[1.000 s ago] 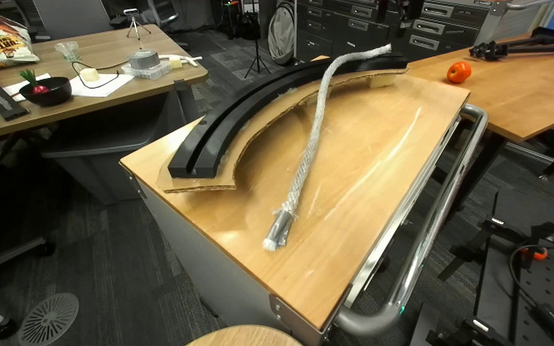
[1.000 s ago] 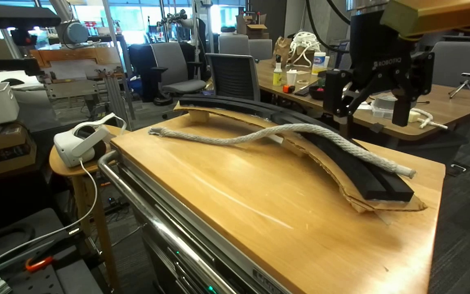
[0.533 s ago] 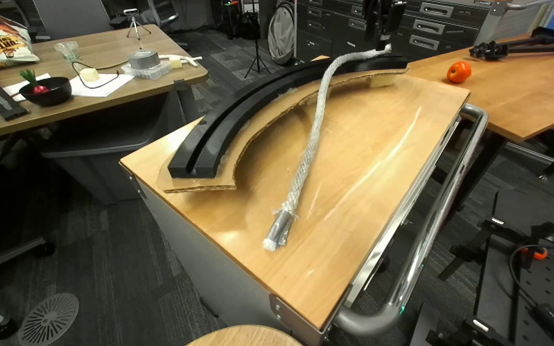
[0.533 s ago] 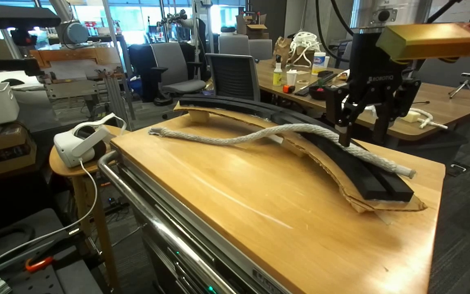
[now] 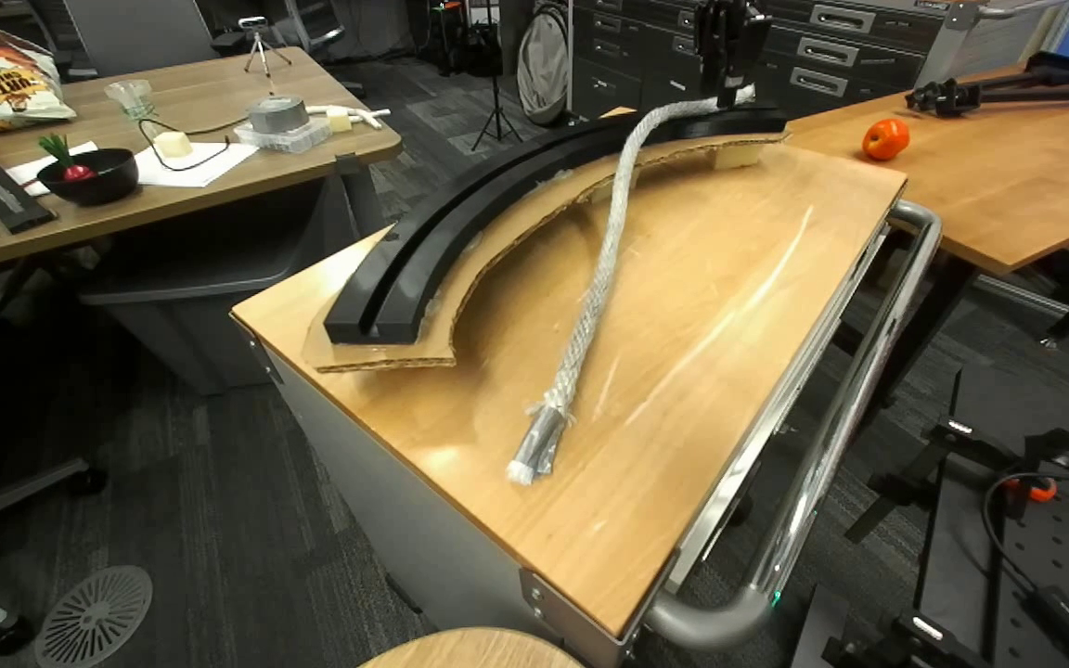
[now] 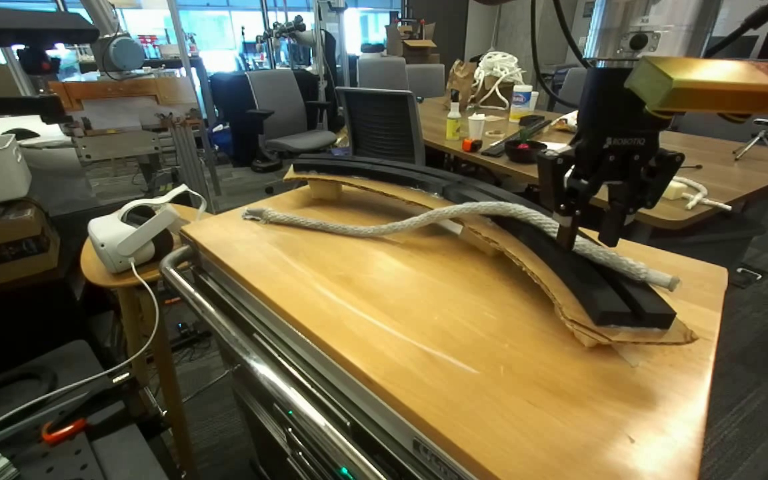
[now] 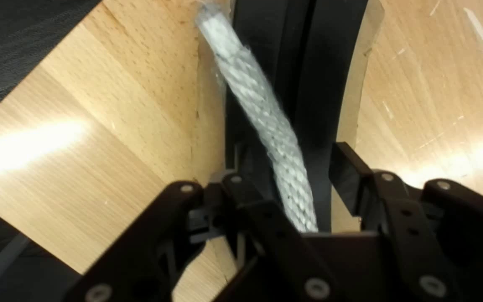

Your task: Take the rope and put it on the table

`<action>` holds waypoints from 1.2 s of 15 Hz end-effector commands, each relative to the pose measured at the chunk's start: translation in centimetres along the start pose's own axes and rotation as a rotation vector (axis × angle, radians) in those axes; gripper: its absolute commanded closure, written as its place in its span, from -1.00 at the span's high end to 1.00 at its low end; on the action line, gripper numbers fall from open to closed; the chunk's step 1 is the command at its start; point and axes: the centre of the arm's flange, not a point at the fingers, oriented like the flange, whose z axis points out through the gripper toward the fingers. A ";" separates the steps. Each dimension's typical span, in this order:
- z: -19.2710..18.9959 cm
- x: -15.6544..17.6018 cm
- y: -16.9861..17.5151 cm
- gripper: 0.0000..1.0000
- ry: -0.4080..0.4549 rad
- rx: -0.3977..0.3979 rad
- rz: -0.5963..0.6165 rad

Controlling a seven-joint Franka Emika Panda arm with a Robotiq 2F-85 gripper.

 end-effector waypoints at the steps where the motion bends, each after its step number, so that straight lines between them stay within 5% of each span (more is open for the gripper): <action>1: -0.3 0.1 1.0 -0.47 0.014 0.032 0.001; 4: 0.1 -0.2 1.0 -0.98 0.012 0.043 0.009; 11: -0.9 -1.8 -0.3 -0.94 0.040 0.035 0.035; 18: -5.0 -1.8 -8.5 -0.94 0.094 -0.026 0.115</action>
